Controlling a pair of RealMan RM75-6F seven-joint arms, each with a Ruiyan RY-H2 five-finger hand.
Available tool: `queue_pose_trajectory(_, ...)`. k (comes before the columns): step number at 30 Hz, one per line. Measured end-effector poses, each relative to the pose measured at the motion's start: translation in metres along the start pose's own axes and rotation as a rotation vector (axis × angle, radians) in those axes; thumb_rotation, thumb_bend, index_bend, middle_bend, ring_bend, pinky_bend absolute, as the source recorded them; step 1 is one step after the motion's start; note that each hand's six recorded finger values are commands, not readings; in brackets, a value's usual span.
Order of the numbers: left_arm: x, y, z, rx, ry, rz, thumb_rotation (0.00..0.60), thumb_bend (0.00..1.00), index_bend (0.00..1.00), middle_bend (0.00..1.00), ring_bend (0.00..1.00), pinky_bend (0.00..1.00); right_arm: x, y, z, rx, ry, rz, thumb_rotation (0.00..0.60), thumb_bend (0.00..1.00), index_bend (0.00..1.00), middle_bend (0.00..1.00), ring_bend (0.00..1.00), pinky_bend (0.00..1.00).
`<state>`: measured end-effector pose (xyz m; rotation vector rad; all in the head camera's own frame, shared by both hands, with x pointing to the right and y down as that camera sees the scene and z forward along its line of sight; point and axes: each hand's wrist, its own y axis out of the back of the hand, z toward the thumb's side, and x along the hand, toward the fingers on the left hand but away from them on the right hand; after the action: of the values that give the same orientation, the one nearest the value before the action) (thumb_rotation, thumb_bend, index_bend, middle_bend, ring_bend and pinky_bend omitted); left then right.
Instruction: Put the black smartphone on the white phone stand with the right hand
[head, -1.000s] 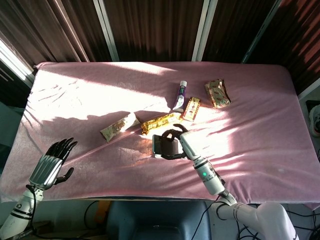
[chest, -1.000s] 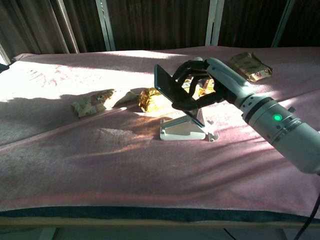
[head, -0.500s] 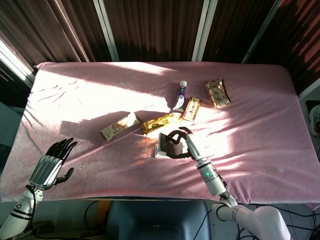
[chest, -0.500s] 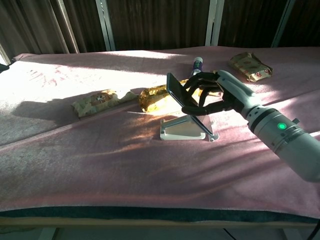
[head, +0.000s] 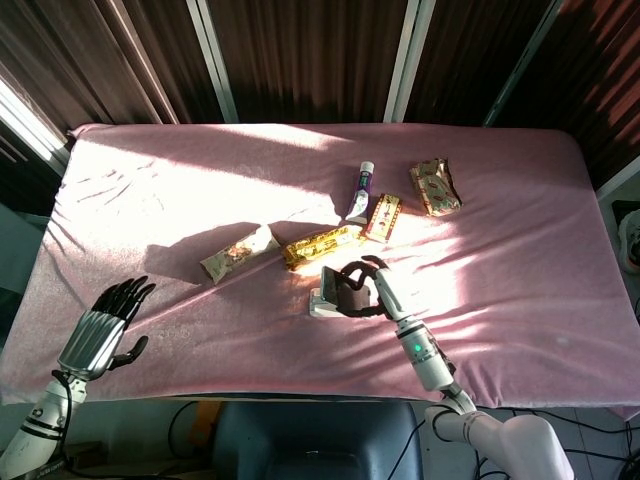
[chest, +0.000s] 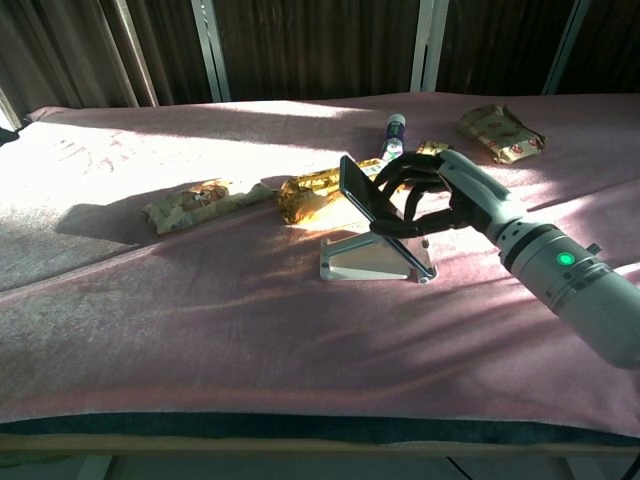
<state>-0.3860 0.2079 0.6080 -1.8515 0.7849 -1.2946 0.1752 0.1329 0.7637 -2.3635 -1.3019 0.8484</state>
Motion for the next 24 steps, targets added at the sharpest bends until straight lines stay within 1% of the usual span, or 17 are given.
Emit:
queue_pose_trajectory(1, 0.0, 0.0, 0.0, 0.0, 0.0, -0.001, 0.6, 0.36, 0.0, 0.01, 0.02, 0.12, 0.0, 0.0, -0.001, 0.004, -0.001, 0.001, 0.6, 0.21, 0.91, 0.8, 0.53, 0.29)
queue_pose_trajectory(3, 0.0, 0.0, 0.0, 0.0, -0.001, -0.001, 0.6, 0.36, 0.0, 0.01, 0.02, 0.12, 0.001, -0.001, -0.003, 0.008, -0.005, 0.008, 0.6, 0.21, 0.77, 0.74, 0.47, 0.29)
queue_pose_trajectory(4, 0.0, 0.0, 0.0, 0.0, -0.001, -0.001, 0.6, 0.36, 0.0, 0.01, 0.02, 0.12, 0.001, -0.002, -0.003, 0.009, -0.007, 0.012, 0.6, 0.21, 0.68, 0.68, 0.44, 0.29)
queue_pose_trajectory(5, -0.001, 0.0, 0.0, -0.001, -0.001, -0.001, 0.6, 0.36, 0.0, 0.01, 0.02, 0.12, 0.001, -0.002, -0.004, 0.01, -0.01, 0.018, 0.6, 0.21, 0.61, 0.65, 0.41, 0.29)
queue_pose_trajectory(6, 0.0, 0.0, 0.0, 0.0, -0.002, -0.001, 0.6, 0.36, 0.0, 0.01, 0.02, 0.12, 0.001, -0.003, -0.005, 0.01, -0.013, 0.022, 0.6, 0.21, 0.48, 0.59, 0.37, 0.28)
queue_pose_trajectory(7, 0.0, 0.0, 0.0, -0.001, -0.002, -0.001, 0.6, 0.36, 0.0, 0.01, 0.02, 0.12, 0.001, -0.003, -0.005, 0.011, -0.015, 0.027, 0.6, 0.21, 0.4, 0.55, 0.35, 0.27)
queue_pose_trajectory(9, -0.001, 0.0, 0.0, -0.001, -0.003, 0.0, 0.6, 0.36, 0.0, 0.01, 0.02, 0.12, 0.001, -0.004, -0.007, 0.016, -0.021, 0.039, 0.6, 0.2, 0.21, 0.46, 0.28, 0.24)
queue_pose_trajectory(10, -0.001, 0.0, 0.0, -0.001, -0.002, 0.0, 0.6, 0.36, 0.0, 0.01, 0.02, 0.12, 0.001, -0.004, -0.007, 0.02, -0.023, 0.045, 0.6, 0.2, 0.14, 0.43, 0.26, 0.22)
queue_pose_trajectory(12, -0.001, 0.0, 0.0, -0.001, -0.002, 0.0, 0.6, 0.36, 0.0, 0.01, 0.02, 0.12, 0.001, -0.004, -0.008, 0.032, -0.03, 0.055, 0.6, 0.19, 0.06, 0.4, 0.23, 0.21)
queue_pose_trajectory(14, -0.001, 0.0, 0.0, -0.001, -0.003, 0.0, 0.6, 0.36, 0.0, 0.01, 0.02, 0.12, 0.002, -0.004, -0.008, 0.04, -0.035, 0.061, 0.6, 0.18, 0.02, 0.38, 0.21, 0.2)
queue_pose_trajectory(16, -0.001, 0.0, 0.0, -0.001, -0.004, 0.0, 0.6, 0.36, 0.0, 0.01, 0.02, 0.12, 0.003, -0.003, -0.008, 0.049, -0.038, 0.067, 0.6, 0.16, 0.0, 0.36, 0.2, 0.19)
queue_pose_trajectory(21, -0.001, 0.0, 0.001, 0.001, -0.005, 0.001, 0.6, 0.36, 0.0, 0.01, 0.02, 0.12, 0.007, 0.002, -0.007, 0.058, -0.038, 0.072, 0.6, 0.15, 0.0, 0.33, 0.17, 0.17)
queue_pose_trajectory(24, -0.001, 0.0, 0.001, 0.002, -0.006, 0.0, 0.6, 0.36, 0.0, 0.01, 0.02, 0.12, 0.012, 0.01, -0.003, 0.053, -0.029, 0.06, 0.6, 0.14, 0.0, 0.3, 0.15, 0.16)
